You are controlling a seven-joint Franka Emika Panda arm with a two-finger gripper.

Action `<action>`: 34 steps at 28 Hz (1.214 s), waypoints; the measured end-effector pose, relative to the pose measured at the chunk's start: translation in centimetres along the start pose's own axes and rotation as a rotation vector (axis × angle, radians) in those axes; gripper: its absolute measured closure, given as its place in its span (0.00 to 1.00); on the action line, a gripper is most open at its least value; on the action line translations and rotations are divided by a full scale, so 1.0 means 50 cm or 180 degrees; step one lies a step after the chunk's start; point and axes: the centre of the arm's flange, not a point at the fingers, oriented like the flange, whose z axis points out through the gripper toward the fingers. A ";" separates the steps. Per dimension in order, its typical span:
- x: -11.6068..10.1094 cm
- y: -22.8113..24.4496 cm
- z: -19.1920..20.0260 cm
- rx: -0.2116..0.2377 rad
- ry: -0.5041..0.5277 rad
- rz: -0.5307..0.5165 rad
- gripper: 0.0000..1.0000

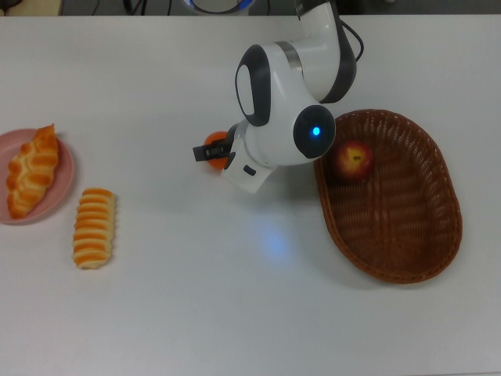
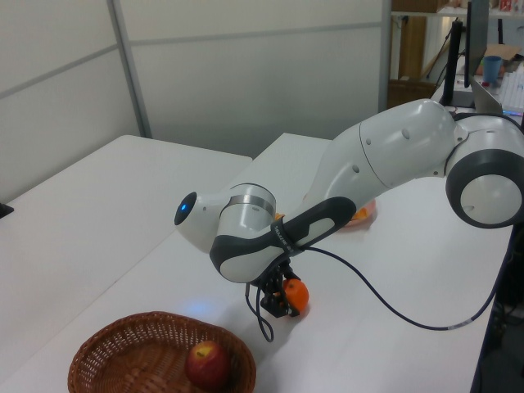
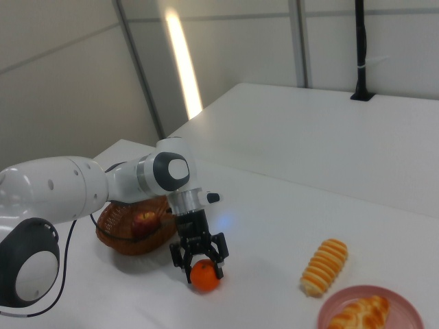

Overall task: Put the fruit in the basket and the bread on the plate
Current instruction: 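Carry the mandarin into the wicker basket and release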

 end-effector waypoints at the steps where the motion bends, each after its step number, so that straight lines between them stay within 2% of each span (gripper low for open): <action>1: 0.000 0.000 -0.001 0.0000 0.0003 0.0002 0.17; 7: 0.002 0.001 -0.009 0.0023 0.0057 0.0030 0.17; 11: 0.001 0.007 -0.058 0.0183 0.0260 0.0095 0.17; 15: -0.008 -0.002 -0.159 0.0320 0.0696 0.0121 0.17; 20: -0.011 -0.078 -0.274 0.0309 0.1329 0.0038 0.17; 23: -0.002 -0.125 -0.317 0.0337 0.1668 0.0065 0.17; 25: 0.005 -0.155 -0.338 0.0368 0.1879 0.0076 0.17; 34: 0.051 -0.246 -0.336 0.0444 0.2219 0.0054 0.17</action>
